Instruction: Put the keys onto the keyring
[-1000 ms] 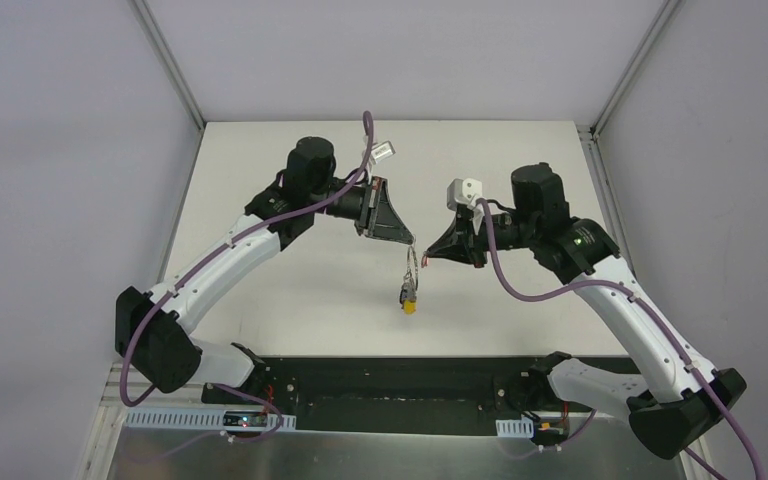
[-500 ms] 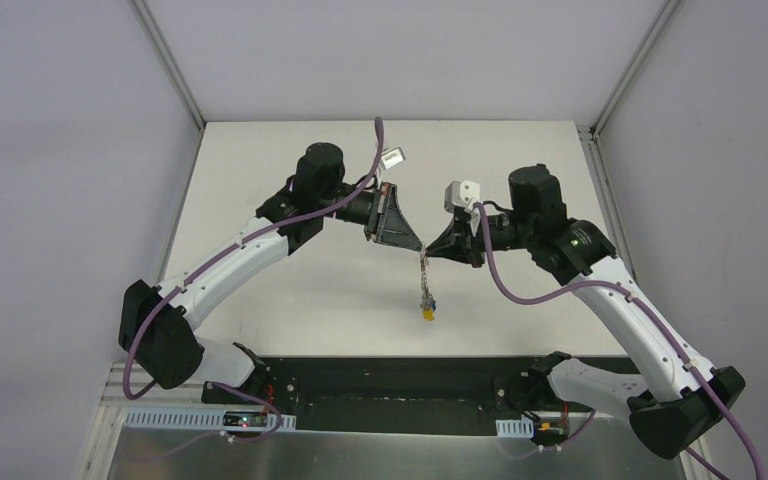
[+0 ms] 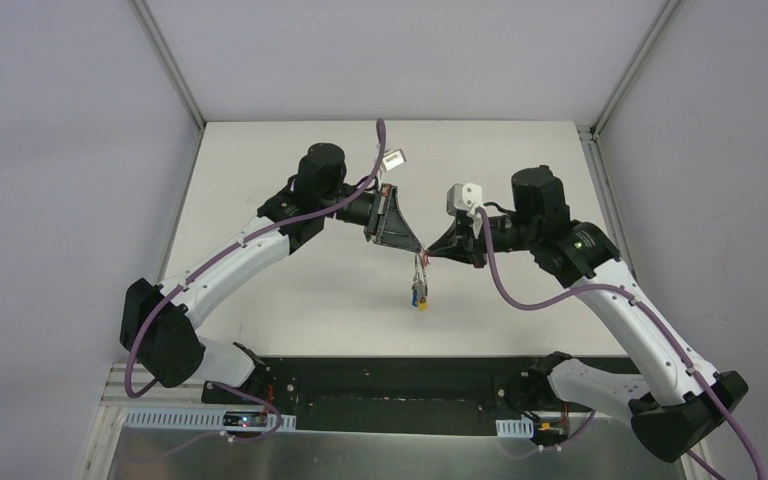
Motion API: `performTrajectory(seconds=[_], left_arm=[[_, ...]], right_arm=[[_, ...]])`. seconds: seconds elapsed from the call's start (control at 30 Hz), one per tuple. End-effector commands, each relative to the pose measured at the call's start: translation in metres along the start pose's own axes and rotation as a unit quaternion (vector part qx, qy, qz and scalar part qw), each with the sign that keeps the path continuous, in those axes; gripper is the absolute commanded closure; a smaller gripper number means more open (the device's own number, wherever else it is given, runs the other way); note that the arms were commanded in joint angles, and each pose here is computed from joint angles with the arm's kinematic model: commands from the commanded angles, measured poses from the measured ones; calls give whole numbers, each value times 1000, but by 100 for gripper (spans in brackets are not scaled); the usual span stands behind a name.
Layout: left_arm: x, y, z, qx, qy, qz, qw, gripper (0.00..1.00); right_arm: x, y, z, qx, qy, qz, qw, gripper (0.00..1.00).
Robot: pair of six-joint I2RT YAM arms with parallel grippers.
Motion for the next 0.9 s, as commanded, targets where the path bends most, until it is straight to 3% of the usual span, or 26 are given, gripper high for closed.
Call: performTrajectory(seconds=[0.0, 0.87], left_arm=[[-15, 5, -3, -3, -18, 31, 999, 100], [-19, 10, -2, -16, -34, 29, 999, 100]], right_arm=[[6, 9, -5, -16, 4, -30, 999, 100], [3, 9, -1, -19, 4, -21, 1000, 100]])
Point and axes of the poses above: each gripper's point midway between its finger pads, its own z axis out along the fingers, its own x axis along the line the jaws close on, y = z × x, the point moved 1 cm from there along -z, back along the fingers, and after that the axes turned 5 degrees about z, right-handed, at the moved point
